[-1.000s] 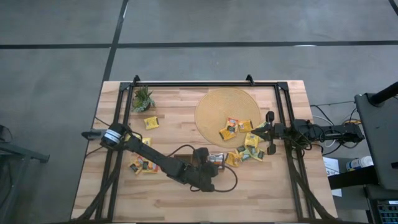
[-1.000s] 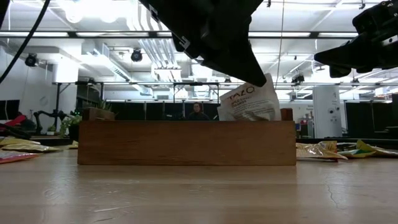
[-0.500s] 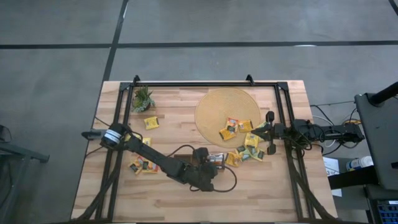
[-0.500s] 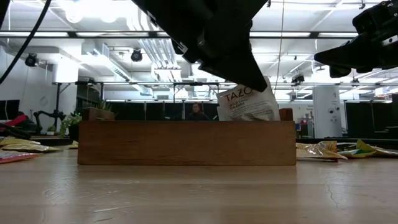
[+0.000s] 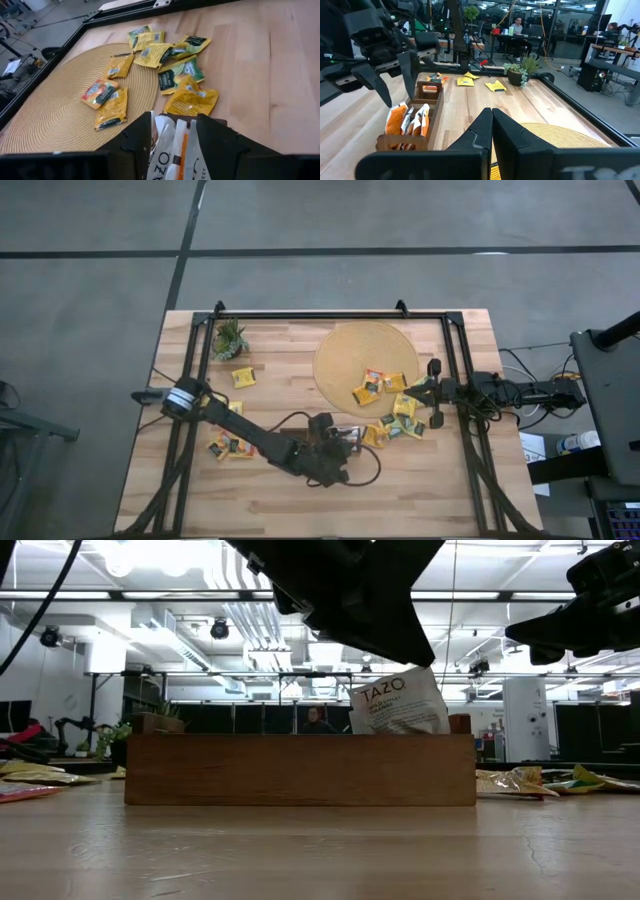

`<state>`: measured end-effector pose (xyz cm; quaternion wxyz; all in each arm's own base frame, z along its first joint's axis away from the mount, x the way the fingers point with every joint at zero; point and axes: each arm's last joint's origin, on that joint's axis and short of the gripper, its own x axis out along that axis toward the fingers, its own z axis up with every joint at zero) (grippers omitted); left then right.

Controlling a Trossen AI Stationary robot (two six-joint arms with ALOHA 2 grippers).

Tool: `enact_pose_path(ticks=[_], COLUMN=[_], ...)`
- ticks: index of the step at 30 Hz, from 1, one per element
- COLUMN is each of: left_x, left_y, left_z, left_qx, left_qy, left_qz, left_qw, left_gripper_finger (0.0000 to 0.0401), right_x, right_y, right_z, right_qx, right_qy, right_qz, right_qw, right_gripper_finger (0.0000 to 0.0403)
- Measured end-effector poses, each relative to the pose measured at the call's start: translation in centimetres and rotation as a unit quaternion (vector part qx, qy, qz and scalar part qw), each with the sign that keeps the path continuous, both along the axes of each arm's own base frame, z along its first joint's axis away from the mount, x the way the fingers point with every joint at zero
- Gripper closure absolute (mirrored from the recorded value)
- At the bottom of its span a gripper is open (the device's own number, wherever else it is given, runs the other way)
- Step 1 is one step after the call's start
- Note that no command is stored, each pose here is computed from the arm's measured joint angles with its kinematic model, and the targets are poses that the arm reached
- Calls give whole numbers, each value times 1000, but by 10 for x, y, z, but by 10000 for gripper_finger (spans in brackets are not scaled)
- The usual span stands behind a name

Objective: Pick & Place Tea
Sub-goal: Put the white tea bag into the right section of the wooden organizer, then put the orange tea bag into the middle section of the wooden organizer

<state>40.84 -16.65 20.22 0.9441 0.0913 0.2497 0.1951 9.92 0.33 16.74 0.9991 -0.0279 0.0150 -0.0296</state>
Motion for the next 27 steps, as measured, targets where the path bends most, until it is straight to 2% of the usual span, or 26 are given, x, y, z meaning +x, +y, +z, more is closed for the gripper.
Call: enact_pose_path(ticks=[6, 10, 18, 23, 27], left_x=[-7, -18, -55, -78, -90], left_y=[-7, -16, -34, -42, -44], left_z=[11, 28, 60, 67, 68], left_qx=[8, 8, -1, -6, 11], left_qy=[0, -5, 8, 36, 47], left_qz=[-19, -37, -65, -69, -53], left_qw=[1000, 999, 998, 997, 997], left_gripper_finger=[250, 250, 250, 250, 250], right_x=[0, 0, 0, 0, 0], right_y=[0, 0, 0, 0, 0], right_z=[0, 0, 0, 0, 0], right_qx=[0, 0, 0, 0, 0], right_qy=[0, 0, -1, -1, -1], right_qz=[0, 0, 0, 0, 0], right_qw=[1000, 1000, 1000, 1000, 1000], right_gripper_finger=[394, 394, 394, 394, 394])
